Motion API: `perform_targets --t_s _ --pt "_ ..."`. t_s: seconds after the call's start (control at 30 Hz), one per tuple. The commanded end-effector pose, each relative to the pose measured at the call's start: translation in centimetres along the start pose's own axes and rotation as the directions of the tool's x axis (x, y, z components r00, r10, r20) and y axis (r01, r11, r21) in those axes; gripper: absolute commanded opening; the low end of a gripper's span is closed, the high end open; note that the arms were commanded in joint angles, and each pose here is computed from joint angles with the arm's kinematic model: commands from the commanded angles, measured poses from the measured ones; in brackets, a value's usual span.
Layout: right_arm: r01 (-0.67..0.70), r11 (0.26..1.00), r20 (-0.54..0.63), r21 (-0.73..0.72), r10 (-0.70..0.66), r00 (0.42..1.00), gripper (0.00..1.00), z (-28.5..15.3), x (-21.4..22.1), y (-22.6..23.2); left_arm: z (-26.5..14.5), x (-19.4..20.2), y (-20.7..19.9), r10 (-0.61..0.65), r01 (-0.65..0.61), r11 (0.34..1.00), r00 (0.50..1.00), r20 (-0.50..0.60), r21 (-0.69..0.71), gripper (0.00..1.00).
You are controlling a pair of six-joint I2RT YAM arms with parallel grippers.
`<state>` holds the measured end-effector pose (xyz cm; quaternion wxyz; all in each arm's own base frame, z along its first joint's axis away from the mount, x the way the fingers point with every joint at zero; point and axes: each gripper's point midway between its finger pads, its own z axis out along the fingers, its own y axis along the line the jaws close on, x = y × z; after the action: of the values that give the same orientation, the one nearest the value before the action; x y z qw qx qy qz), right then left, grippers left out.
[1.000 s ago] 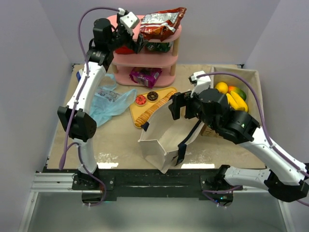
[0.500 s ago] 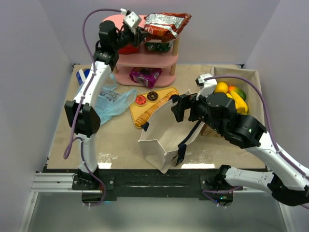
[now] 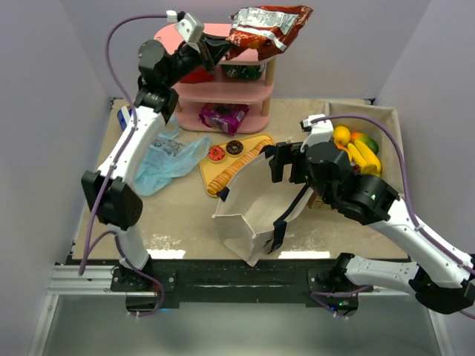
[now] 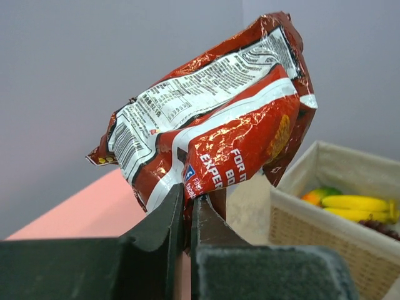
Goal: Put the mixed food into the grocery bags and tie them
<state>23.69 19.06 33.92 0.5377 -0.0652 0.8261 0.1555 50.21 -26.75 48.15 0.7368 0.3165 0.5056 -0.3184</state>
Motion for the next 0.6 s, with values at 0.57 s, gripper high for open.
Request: perform_targets --t_s 0.57 --pt "-0.271 0.832 0.404 0.485 0.062 0.913 0.99 -9.2 -5.3 -13.9 -16.2 0.0 -24.6 -0.077 0.106 0.968 0.988 -0.133 0.229 0.0"
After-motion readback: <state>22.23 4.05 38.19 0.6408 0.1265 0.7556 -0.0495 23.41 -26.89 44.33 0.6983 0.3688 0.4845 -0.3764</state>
